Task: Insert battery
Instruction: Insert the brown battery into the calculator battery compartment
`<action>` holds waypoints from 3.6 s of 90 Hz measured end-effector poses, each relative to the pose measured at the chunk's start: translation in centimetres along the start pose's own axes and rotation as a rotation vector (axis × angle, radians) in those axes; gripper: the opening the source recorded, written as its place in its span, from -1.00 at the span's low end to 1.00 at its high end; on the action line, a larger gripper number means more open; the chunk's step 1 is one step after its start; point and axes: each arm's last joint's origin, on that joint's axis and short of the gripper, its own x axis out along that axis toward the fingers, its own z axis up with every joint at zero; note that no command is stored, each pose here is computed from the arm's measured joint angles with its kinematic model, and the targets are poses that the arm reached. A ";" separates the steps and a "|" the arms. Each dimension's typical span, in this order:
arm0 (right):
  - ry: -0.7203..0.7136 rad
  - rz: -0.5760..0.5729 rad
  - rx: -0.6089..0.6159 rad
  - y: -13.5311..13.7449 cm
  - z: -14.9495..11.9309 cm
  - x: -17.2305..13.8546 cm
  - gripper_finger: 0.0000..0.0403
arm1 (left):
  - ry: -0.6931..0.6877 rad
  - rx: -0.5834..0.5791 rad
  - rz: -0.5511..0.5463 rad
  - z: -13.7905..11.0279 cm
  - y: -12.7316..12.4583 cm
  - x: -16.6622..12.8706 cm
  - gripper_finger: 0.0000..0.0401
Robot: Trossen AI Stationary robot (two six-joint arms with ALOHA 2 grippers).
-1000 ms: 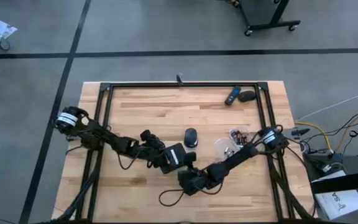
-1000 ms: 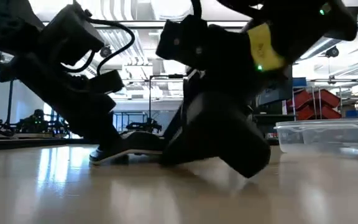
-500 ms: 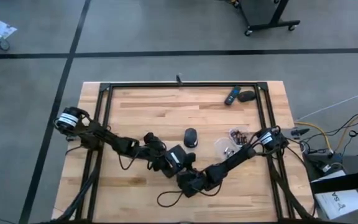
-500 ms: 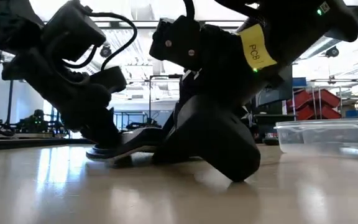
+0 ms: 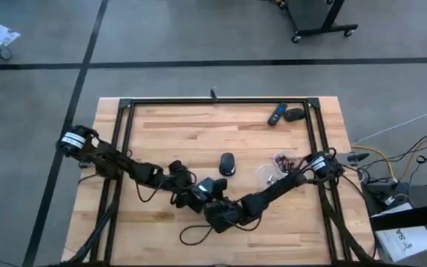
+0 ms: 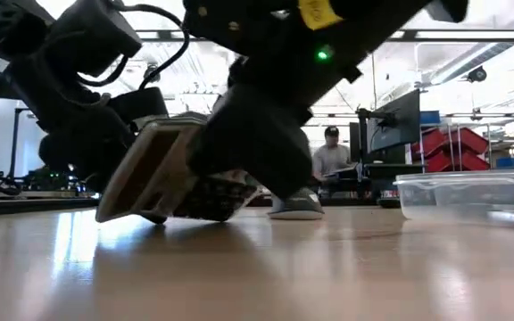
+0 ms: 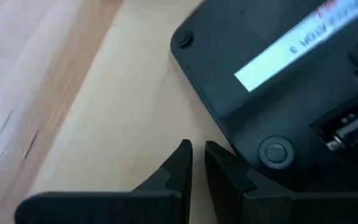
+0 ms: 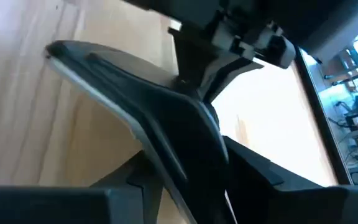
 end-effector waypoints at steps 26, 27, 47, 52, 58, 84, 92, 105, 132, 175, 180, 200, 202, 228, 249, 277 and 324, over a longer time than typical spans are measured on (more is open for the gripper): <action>0.068 0.077 0.061 -2.1 1.0 -0.2 -0.59 | 0.001 0.042 0.010 0.2 0.1 -0.8 -0.86; 0.071 0.087 0.070 -2.3 1.2 -0.3 -0.59 | -0.001 0.046 0.008 0.3 0.1 -0.9 -0.86; 0.182 0.292 0.178 -7.0 2.8 -0.8 -0.56 | -0.082 0.158 -0.019 1.7 0.1 -3.9 -0.86; 0.222 0.352 0.186 -8.5 2.8 -0.5 -0.55 | -0.101 0.187 -0.031 1.9 0.0 -4.8 -0.86; 0.260 0.424 0.187 -10.0 2.7 0.0 -0.55 | -0.131 0.210 -0.057 2.1 -0.2 -5.8 -0.86; 0.257 0.689 0.398 -16.2 2.1 3.2 -0.60 | -0.150 0.157 -0.180 0.8 -0.7 -9.4 -0.86; 0.311 0.697 0.569 -18.1 1.2 4.6 -0.57 | -0.125 0.108 -0.186 -0.2 -0.7 -10.1 -0.86; 0.354 0.755 0.711 -19.6 -0.3 6.7 -0.59 | -0.051 0.067 -0.112 -1.9 -0.4 -11.3 -0.86; 0.250 1.001 0.944 -20.3 -1.9 12.0 -0.59 | -0.079 0.017 -0.050 -2.4 0.2 -12.6 -0.86; 0.188 0.979 0.935 -20.1 -4.5 16.1 -0.50 | -0.024 0.000 -0.058 -2.9 -0.1 -12.0 -0.87; 0.181 0.973 0.912 -20.1 -4.6 16.1 -0.46 | -0.018 0.003 -0.053 -3.0 -0.1 -11.8 -0.87; 0.165 0.953 0.873 -20.0 -4.6 16.1 -0.26 | 0.005 0.012 -0.033 -3.2 -0.4 -11.2 -0.87; 0.163 0.951 0.867 -20.0 -4.7 16.2 -0.23 | 0.006 0.012 -0.032 -3.2 -0.4 -11.2 -0.87; 0.115 0.886 0.750 -19.9 -4.6 16.2 0.00 | 0.003 0.009 -0.034 -3.2 -0.5 -11.0 -0.87; 0.096 0.830 0.679 -19.6 -4.5 16.2 0.12 | 0.006 -0.001 -0.035 -3.2 -0.5 -11.0 -0.87; 0.089 0.826 0.661 -19.4 -4.3 16.1 0.15 | 0.006 -0.006 -0.037 -3.2 -0.5 -11.0 -0.87; 0.175 0.754 0.408 -19.5 -1.5 10.1 -0.02 | 0.102 -0.068 -0.050 -3.8 -0.2 -11.1 -0.87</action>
